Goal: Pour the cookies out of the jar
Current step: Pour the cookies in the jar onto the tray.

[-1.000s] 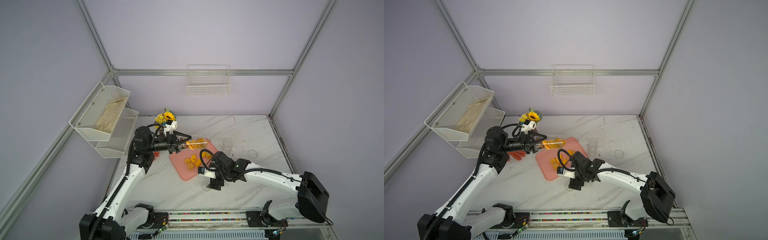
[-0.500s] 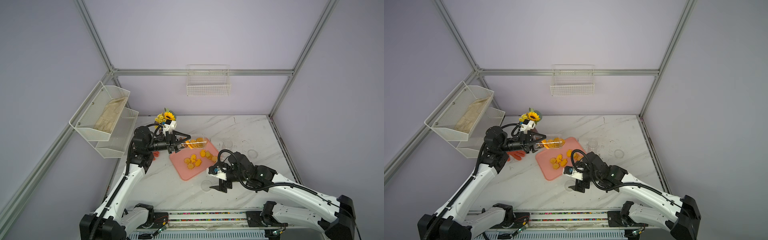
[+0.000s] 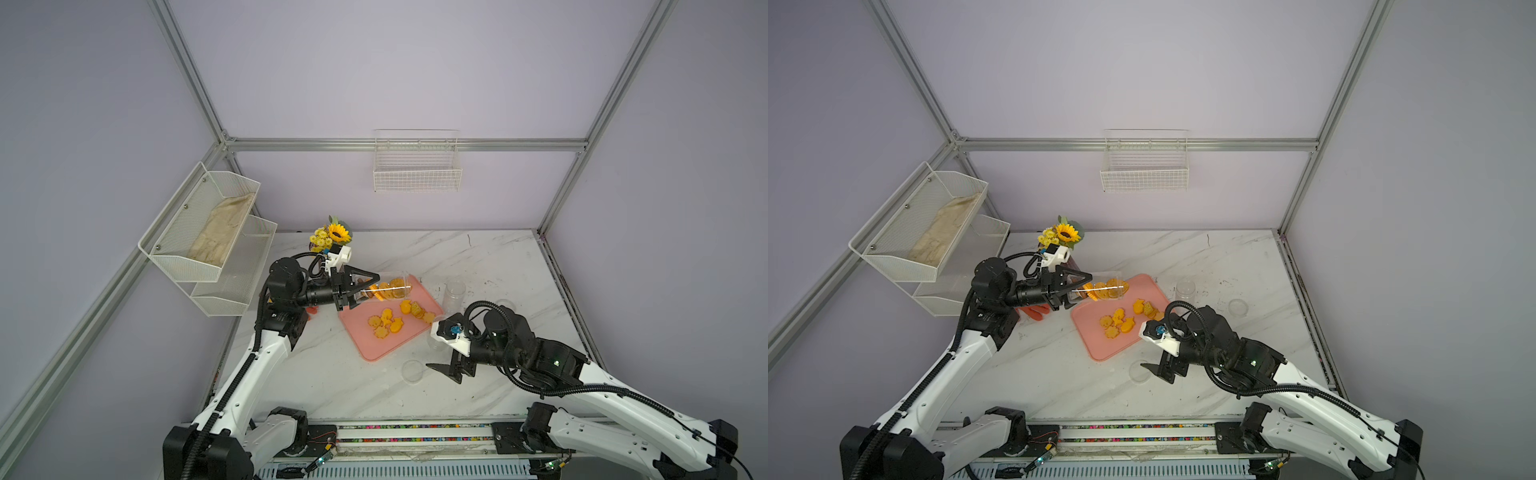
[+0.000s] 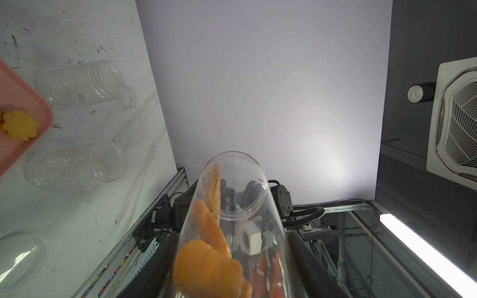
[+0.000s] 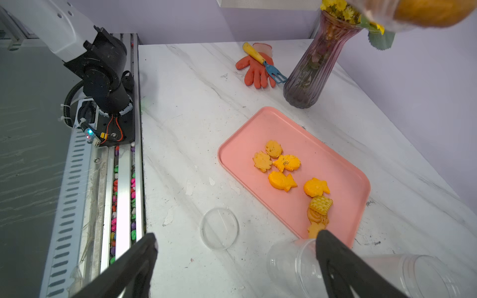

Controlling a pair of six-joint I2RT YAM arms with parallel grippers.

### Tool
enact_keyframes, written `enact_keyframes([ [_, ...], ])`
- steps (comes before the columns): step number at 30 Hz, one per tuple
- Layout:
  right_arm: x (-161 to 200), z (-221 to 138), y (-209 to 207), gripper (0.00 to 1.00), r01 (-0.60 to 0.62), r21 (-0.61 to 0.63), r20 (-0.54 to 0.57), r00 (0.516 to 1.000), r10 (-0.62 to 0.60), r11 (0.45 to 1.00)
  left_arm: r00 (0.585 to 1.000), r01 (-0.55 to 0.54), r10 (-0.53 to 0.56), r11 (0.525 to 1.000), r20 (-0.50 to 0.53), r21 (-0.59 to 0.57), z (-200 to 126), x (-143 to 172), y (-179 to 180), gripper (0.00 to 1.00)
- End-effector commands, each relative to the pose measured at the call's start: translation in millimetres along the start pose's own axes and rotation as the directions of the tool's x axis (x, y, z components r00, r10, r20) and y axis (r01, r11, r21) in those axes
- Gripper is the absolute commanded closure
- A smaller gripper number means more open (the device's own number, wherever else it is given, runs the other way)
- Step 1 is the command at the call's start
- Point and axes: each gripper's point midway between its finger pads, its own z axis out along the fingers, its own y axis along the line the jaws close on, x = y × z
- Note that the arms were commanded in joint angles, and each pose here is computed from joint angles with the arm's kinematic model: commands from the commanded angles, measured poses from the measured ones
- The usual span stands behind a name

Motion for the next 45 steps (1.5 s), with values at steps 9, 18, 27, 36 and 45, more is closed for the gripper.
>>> enact_keyframes([
  [9, 14, -10, -9, 0.03, -0.12, 0.066, -0.003, 0.993, 0.121, 0.991, 0.998, -0.025, 0.025, 1.0, 0.053, 0.006, -16, -1, 39, 0.43],
  [18, 16, -7, -6, 0.03, -0.153, 0.046, -0.012, 0.988, 0.154, 0.987, 0.996, -0.008, 0.01, 1.0, 0.087, -0.017, -29, -13, 72, 0.43],
  [27, 17, -1, -3, 0.03, -0.17, 0.02, -0.032, 0.985, 0.171, 0.985, 0.995, 0.007, -0.002, 0.999, 0.102, -0.049, -35, -20, 115, 0.43],
  [36, 30, 9, 4, 0.03, -0.191, -0.019, -0.067, 0.98, 0.189, 0.981, 0.992, 0.008, 0.003, 0.996, 0.125, -0.091, -40, -31, 151, 0.43],
  [45, 37, 14, 6, 0.03, -0.188, -0.027, -0.09, 0.979, 0.185, 0.982, 0.988, 0.048, -0.026, 0.989, 0.154, -0.138, -41, -45, 192, 0.43],
])
